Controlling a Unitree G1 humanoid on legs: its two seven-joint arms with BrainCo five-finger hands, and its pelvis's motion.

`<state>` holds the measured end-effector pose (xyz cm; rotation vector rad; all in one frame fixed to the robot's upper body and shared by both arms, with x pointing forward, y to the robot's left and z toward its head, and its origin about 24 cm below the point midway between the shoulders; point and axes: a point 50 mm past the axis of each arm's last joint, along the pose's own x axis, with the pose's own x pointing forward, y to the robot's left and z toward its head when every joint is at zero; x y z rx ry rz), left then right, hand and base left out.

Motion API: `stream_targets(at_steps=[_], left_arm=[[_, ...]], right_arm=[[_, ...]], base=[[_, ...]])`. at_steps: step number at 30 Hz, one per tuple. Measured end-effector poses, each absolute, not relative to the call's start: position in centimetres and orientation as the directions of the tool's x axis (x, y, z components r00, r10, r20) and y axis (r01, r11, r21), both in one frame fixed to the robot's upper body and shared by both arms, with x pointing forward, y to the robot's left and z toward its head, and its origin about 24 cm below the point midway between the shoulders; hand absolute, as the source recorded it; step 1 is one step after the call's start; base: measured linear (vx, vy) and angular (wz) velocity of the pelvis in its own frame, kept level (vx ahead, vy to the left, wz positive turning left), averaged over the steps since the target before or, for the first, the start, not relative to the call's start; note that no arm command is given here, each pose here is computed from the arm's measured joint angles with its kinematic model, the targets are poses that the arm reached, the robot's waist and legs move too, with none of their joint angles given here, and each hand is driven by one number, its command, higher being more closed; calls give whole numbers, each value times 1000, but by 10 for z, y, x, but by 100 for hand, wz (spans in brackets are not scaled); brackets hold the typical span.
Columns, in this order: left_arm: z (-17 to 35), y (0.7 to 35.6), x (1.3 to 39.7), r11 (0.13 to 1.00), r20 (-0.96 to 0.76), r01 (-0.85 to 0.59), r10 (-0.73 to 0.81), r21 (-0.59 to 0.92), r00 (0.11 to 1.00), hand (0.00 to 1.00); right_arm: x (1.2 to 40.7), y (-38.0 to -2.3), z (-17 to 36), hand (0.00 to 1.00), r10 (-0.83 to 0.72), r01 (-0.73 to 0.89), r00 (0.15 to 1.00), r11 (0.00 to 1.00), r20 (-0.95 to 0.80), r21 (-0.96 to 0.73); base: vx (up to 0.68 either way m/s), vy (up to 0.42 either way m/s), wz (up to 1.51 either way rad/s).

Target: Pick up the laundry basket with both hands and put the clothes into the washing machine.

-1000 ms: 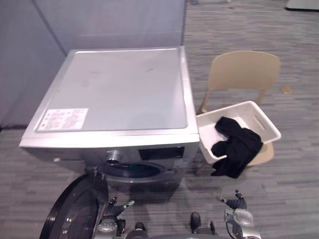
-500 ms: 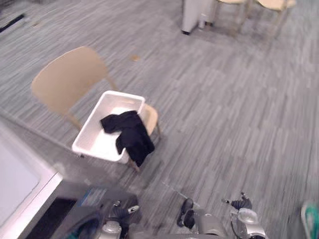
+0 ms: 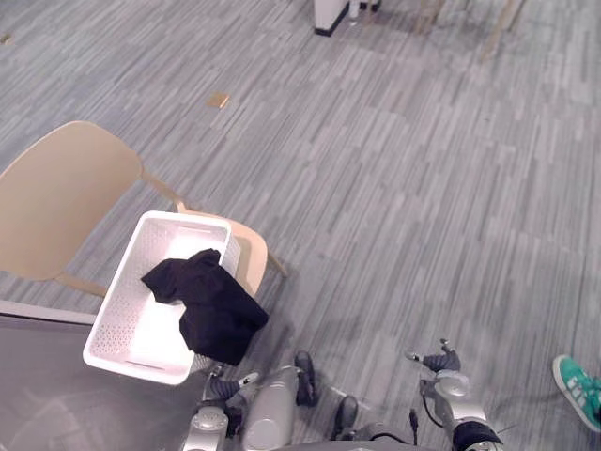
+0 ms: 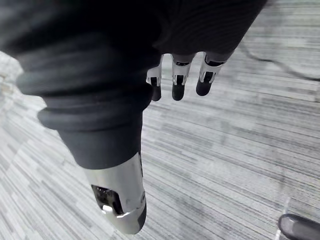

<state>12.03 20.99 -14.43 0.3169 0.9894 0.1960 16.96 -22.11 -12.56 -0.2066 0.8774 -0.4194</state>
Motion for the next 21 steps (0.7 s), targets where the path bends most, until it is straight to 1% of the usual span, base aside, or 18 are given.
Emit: stream_targets(at_steps=[2,3,6,7,8,9,11,13,14,17,21], left_arm=[[-145,205,120,944,-794,-37,297,329,531,0],[-145,204,122,946,-792,-52,297,320,534,0],[-141,201,135,945,-772,-69,302,320,560,0],[-139,202,141,943,-760,-71,304,324,574,0],[-139,188,147,955,-764,-71,273,287,585,0],[-139,177,148,964,-765,-83,253,254,592,0],[-138,173,150,966,-760,-91,246,241,601,0],[-136,175,150,964,-752,-102,255,244,608,0],[-136,175,151,965,-750,-121,256,231,610,0],[-135,172,150,965,-753,-160,263,209,603,0],[-136,175,149,966,-753,-99,248,238,610,0]], right_arm=[[170,-222,-124,0,-438,270,574,899,-692,-345],[176,-220,-118,0,-433,271,610,901,-664,-339],[178,-221,-112,0,-439,284,642,898,-629,-336],[175,-221,-113,0,-442,295,638,897,-631,-330],[170,-229,-116,0,-463,313,607,886,-646,-342],[174,-232,-112,0,-479,342,610,878,-631,-336],[177,-231,-105,0,-483,359,639,876,-599,-324],[177,-226,-104,0,-475,363,651,880,-592,-307],[184,-224,-98,0,-473,371,677,881,-564,-294],[196,-224,-90,0,-472,380,709,882,-524,-280],[192,-223,-95,0,-471,384,687,882,-554,-274]], base=[[650,-158,131],[532,-206,145],[440,-273,169],[563,-514,239],[483,-426,227],[438,-358,186],[211,-146,197],[195,-197,184],[171,-181,165],[112,-86,154],[121,42,122]])
